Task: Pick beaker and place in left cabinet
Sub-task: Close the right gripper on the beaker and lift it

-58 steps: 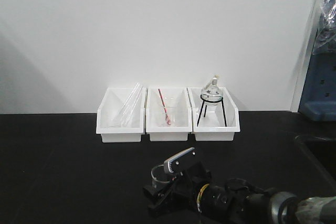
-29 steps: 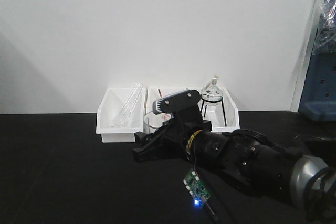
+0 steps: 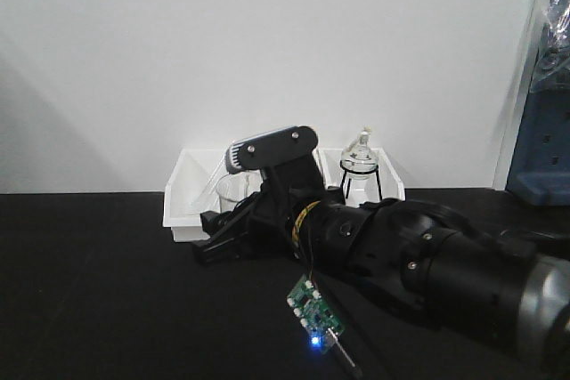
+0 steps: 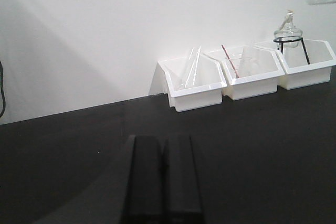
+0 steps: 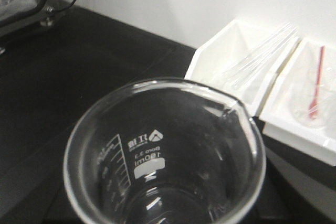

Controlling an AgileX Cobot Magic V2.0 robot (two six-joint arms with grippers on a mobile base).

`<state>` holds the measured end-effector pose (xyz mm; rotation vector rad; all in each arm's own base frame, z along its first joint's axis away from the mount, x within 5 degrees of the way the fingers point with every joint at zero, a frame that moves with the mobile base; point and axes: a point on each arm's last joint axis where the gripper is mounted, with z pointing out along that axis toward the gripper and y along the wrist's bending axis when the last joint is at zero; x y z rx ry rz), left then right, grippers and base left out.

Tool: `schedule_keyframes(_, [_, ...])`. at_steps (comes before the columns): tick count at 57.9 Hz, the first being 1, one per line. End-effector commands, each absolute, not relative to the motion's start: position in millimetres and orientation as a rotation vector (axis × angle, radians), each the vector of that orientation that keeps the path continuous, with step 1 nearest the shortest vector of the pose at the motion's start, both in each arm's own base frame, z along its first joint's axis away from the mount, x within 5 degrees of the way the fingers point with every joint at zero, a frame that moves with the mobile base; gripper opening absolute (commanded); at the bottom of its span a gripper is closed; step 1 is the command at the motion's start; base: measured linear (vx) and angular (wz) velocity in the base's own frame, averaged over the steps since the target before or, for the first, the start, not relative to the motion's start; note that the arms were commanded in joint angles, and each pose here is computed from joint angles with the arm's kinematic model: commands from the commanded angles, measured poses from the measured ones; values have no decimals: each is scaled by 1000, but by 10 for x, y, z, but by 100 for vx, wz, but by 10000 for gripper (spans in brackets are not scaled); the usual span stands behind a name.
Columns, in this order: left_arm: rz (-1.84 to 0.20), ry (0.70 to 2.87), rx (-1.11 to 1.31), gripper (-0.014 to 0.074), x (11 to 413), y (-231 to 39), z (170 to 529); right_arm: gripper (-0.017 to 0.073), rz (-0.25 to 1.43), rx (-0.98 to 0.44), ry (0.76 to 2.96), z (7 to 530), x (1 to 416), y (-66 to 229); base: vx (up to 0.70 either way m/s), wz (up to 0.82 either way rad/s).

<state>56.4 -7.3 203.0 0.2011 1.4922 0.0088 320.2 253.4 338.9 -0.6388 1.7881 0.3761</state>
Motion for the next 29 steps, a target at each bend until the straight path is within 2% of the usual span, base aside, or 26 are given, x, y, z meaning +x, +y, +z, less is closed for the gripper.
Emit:
schedule_keyframes(1, [2, 1416, 189, 1, 549, -74, 2054, -4, 413, -590, 1642, 3934, 3036, 2392, 0, 0])
schedule_keyframes(29, [2, 1416, 189, 1, 549, -74, 2054, -4, 406, -580, 1639, 4001, 2987, 2341, 0, 0])
